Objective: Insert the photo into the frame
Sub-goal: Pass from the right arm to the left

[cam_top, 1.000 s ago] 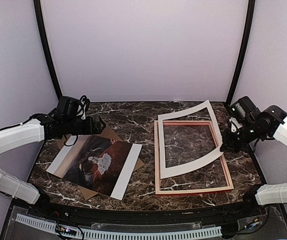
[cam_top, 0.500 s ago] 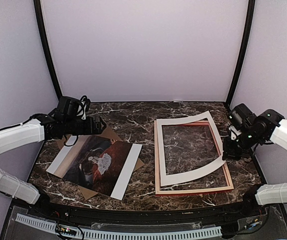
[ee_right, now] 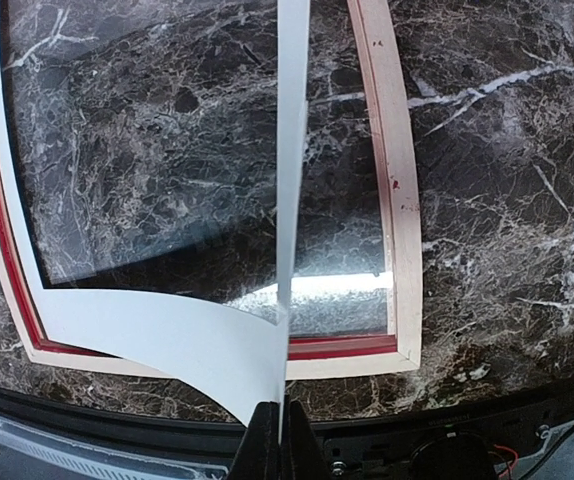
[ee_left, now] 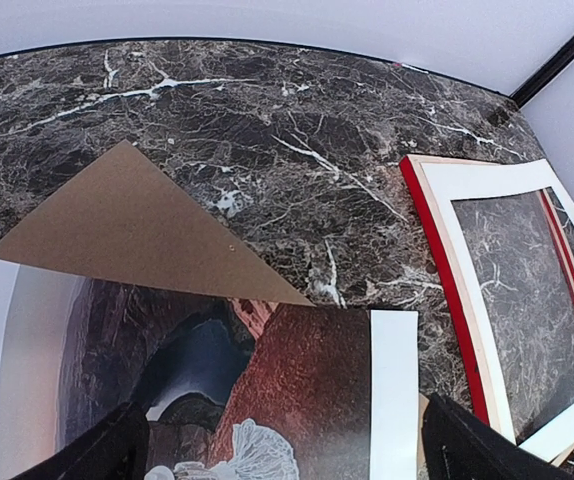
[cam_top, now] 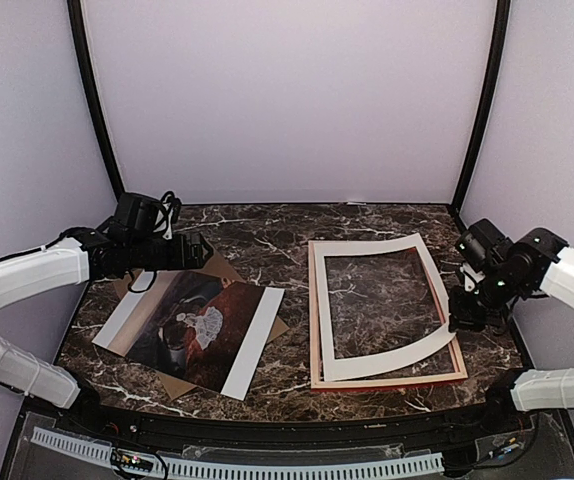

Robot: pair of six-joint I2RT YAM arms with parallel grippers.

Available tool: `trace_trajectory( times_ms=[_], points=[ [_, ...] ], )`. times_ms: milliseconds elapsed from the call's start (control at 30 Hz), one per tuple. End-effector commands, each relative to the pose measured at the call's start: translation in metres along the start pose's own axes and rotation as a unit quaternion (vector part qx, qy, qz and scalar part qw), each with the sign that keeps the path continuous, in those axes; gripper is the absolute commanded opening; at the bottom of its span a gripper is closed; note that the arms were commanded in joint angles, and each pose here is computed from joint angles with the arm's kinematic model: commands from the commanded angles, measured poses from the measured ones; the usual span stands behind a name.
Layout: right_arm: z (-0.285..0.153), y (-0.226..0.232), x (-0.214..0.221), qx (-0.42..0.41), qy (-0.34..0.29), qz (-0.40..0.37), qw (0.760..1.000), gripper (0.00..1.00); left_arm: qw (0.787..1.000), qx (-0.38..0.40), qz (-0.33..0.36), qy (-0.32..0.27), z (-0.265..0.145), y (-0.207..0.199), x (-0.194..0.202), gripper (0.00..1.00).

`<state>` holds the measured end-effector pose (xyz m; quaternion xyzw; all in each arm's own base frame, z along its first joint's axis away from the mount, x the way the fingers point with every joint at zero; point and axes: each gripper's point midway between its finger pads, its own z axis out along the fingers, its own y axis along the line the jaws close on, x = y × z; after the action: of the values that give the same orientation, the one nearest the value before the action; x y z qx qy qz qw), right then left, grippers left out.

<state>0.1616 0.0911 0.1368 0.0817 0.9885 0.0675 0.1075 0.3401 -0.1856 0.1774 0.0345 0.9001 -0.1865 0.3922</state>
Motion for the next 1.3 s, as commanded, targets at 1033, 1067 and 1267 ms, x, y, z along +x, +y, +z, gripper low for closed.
trace_trajectory(
  times_ms=[1033, 1067, 1267],
  points=[
    [0.012, 0.007, 0.01, -0.011, 0.016, 0.001, 1.0, 0.0, 1.0, 0.006, 0.003, -0.008, -0.003, -0.005, -0.008, 0.98],
    [0.013, 0.007, 0.011, -0.008, 0.019, 0.0, 1.0, 0.0, 1.0, 0.006, 0.003, -0.008, -0.003, -0.005, -0.008, 0.98],
    [0.019, 0.006, 0.014, 0.003, 0.031, -0.009, 0.999, 0.02, 1.0, 0.006, 0.003, -0.008, -0.003, -0.005, -0.008, 0.98]
  ],
)
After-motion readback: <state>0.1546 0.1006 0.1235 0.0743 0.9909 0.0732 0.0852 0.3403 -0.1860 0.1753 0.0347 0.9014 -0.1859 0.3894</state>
